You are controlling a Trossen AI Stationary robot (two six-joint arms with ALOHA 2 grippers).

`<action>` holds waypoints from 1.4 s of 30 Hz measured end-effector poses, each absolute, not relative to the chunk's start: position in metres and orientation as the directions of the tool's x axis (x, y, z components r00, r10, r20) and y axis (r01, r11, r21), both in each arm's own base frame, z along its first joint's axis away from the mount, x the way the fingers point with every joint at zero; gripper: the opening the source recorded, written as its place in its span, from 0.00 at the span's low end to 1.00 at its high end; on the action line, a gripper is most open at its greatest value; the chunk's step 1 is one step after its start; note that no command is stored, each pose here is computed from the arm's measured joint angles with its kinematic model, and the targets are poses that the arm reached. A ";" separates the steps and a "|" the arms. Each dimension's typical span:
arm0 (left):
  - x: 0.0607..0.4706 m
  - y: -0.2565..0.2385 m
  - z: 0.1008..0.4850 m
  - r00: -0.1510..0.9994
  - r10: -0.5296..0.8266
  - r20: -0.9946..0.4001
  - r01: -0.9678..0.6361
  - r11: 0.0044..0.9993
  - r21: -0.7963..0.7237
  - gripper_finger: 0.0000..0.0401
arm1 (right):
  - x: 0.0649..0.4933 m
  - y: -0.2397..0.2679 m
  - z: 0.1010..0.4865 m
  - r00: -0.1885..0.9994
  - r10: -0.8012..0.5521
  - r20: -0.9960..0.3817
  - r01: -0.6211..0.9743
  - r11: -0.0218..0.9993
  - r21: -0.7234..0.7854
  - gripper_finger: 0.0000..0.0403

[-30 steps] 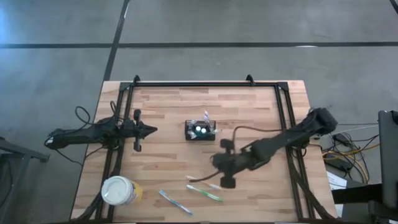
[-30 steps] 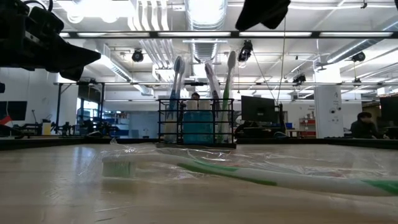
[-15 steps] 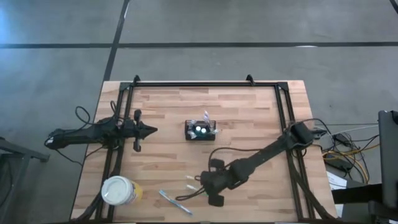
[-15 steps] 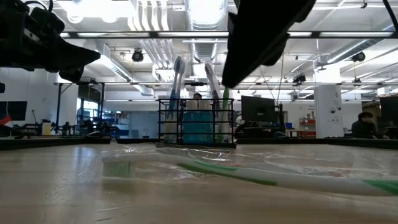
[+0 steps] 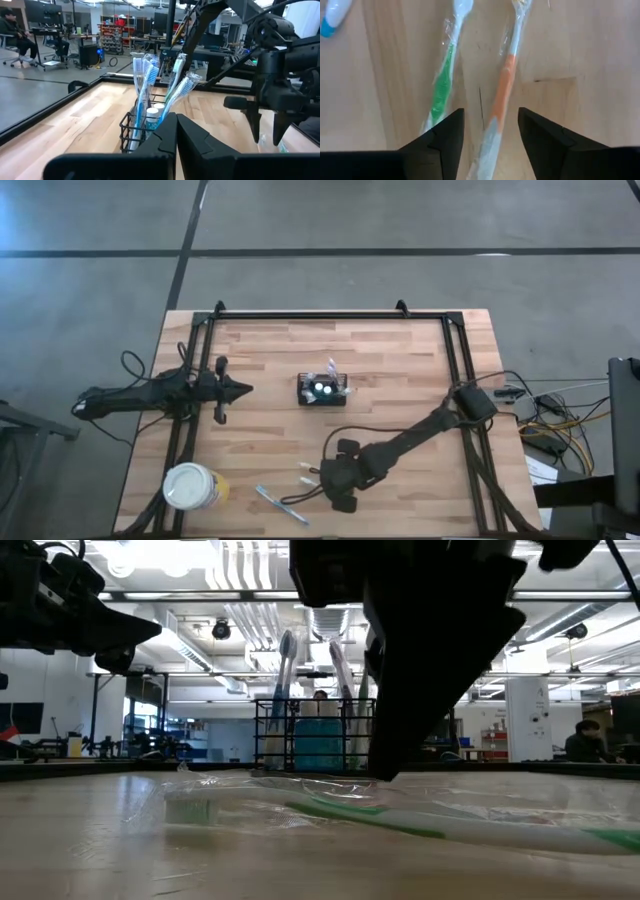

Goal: Pick & Place toothbrushing station
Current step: Put the orange toothbrush into the black wire organizer

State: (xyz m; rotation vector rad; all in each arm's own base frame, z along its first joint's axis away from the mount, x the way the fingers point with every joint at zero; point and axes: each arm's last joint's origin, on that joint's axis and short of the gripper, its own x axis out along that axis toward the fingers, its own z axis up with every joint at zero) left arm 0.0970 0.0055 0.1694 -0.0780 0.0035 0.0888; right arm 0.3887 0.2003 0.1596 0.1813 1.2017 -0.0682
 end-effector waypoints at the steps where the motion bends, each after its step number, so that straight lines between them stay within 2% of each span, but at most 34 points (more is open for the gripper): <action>1: 0.097 0.006 0.169 0.996 0.088 -0.006 -0.089 0.993 -0.078 0.02 | 0.389 0.200 0.158 0.359 0.042 -0.933 0.149 0.984 0.102 0.46; 8: 0.097 0.006 0.170 0.996 0.089 -0.004 -0.089 0.993 -0.079 0.02 | 0.389 0.201 0.149 0.335 0.029 -0.942 0.151 0.985 0.084 0.42; 15: 0.097 0.006 0.170 0.996 0.089 -0.004 -0.089 0.993 -0.082 0.02 | 0.390 0.199 0.143 0.323 0.022 -0.946 0.152 0.986 0.075 0.34; 26: 0.097 0.006 0.170 0.996 0.090 -0.002 -0.089 0.992 -0.087 0.02 | 0.395 0.195 0.131 0.287 0.044 -0.957 0.137 0.987 0.087 0.12; 31: 0.097 0.006 0.170 0.996 0.089 -0.002 -0.089 0.992 -0.087 0.02 | 0.392 0.192 0.147 0.347 -0.024 -0.938 0.125 0.992 0.021 0.04; 38: 0.097 0.006 0.170 0.996 0.090 -0.002 -0.090 0.992 -0.087 0.02 | 0.385 0.188 0.206 0.528 -0.096 -0.844 0.109 0.993 -0.044 0.04; 42: 0.097 0.006 0.170 0.996 0.090 -0.002 -0.089 0.992 -0.087 0.02 | 0.374 0.192 0.246 0.658 -0.129 -0.742 0.067 0.991 -0.113 0.04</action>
